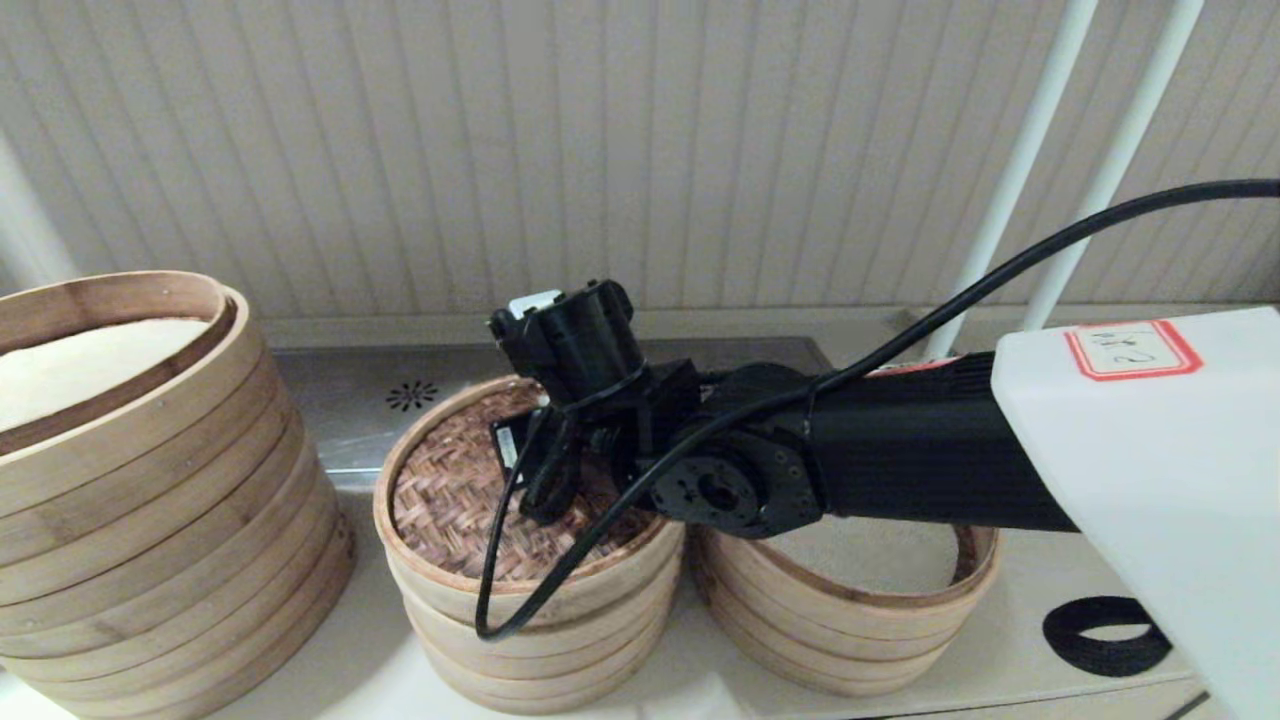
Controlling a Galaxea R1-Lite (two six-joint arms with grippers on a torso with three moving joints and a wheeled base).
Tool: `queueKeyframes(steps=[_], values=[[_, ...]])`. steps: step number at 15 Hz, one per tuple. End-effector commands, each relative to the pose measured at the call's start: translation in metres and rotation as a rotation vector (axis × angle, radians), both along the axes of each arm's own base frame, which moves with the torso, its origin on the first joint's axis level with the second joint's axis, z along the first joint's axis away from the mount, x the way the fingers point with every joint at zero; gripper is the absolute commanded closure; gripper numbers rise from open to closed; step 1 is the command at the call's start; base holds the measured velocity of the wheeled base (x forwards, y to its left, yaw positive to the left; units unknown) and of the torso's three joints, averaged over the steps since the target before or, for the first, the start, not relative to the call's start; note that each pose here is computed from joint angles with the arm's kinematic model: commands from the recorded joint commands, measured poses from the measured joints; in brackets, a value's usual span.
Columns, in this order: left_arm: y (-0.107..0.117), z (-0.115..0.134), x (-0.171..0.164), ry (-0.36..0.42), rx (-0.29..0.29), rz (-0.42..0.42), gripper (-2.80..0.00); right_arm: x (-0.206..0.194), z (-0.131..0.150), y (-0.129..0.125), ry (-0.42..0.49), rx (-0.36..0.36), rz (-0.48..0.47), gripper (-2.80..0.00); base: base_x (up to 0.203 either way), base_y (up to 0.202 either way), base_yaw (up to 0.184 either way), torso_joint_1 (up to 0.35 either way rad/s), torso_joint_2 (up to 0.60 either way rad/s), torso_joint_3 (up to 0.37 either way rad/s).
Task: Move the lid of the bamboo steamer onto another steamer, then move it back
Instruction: Pick up the steamer, then put the steamer
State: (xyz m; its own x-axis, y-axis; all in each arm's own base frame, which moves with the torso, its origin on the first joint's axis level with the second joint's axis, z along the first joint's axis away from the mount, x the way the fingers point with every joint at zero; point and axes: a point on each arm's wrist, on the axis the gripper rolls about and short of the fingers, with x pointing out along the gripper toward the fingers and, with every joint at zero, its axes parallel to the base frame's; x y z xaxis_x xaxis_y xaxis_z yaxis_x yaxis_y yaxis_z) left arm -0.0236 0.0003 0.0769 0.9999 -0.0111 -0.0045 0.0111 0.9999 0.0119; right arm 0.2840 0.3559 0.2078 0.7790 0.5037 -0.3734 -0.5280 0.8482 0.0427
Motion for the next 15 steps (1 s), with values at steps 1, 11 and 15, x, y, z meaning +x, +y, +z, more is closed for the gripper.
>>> queueKeyframes(steps=[1,11,15], values=[[0.000,0.000,0.000,0.002,0.000,0.000,0.00,-0.004,0.016,-0.007,-0.025,0.024,-0.005,0.00,0.000,0.000,0.000,0.000,0.00,0.000],[0.000,0.000,0.000,0.002,0.000,0.000,0.00,0.005,0.058,-0.056,-0.088,0.076,-0.109,0.00,0.000,0.000,0.000,0.000,0.00,0.000],[0.000,0.000,0.000,0.002,0.000,0.000,0.00,0.015,0.066,-0.102,-0.089,0.065,-0.222,0.00,0.000,0.000,0.000,0.000,0.00,0.000]])
